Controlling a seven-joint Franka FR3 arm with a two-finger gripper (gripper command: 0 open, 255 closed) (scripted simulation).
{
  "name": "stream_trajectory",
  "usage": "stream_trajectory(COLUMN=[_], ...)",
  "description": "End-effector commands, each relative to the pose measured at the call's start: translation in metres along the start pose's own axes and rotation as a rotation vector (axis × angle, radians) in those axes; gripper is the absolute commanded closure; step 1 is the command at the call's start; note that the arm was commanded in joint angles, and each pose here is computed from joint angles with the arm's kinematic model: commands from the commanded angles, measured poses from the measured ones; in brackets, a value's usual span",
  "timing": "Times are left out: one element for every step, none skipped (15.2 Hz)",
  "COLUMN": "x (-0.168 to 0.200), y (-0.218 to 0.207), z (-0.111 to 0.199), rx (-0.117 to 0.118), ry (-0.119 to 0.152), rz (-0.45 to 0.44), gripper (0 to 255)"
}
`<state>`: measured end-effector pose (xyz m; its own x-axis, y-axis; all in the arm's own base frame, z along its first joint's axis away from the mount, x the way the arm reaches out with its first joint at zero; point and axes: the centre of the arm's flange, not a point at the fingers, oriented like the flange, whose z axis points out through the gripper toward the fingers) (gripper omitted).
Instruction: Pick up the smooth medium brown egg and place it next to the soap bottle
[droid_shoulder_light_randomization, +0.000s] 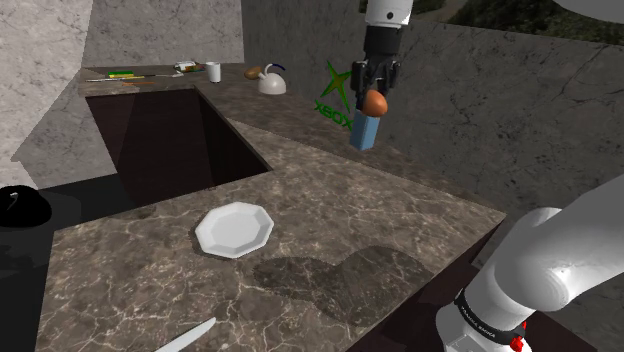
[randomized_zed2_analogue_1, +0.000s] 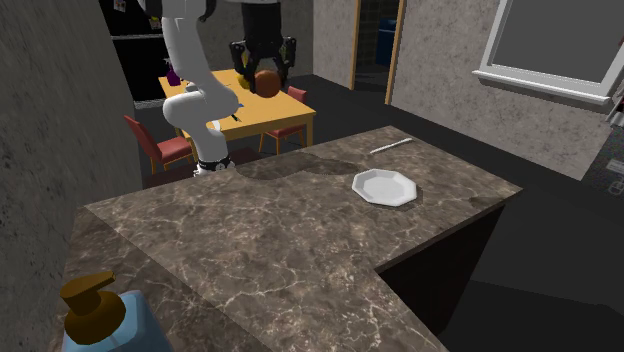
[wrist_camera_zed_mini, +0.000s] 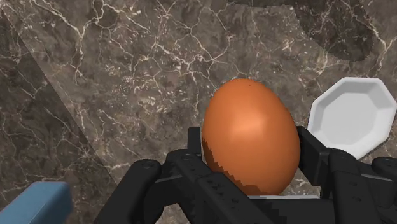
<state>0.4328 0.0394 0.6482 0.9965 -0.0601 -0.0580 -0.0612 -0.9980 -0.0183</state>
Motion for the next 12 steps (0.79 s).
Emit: stream_trajectory(x=[0.007, 0.01, 0.013, 0.016, 0.019, 0.022, 0.025, 0.028, 0.032, 0.035, 0.038, 0.041], y=[0.026, 0.038, 0.051, 0.064, 0.077, 0.09, 0.102, 0.115, 0.128, 0.141, 0.154, 0.167], z=[-0.002, -0.002, -0.002, -0.003, -0.003, -0.004, -0.004, -0.005, -0.005, -0.005, -0.006, -0.006], rx=[0.0, 0.0, 0.0, 0.0, 0.0, 0.0, 0.0, 0.0, 0.0, 0.0, 0.0, 0.0], ry=[0.0, 0.0, 0.0, 0.0, 0.0, 0.0, 0.0, 0.0, 0.0, 0.0, 0.0, 0.0], rz=[-0.001, -0.001, -0.001, -0.001, -0.001, -0.001, -0.001, -0.001, -0.001, -0.001, -0.001, -0.001], gripper=[255, 255, 255, 255, 255, 255, 255, 255, 255, 255, 255, 255])
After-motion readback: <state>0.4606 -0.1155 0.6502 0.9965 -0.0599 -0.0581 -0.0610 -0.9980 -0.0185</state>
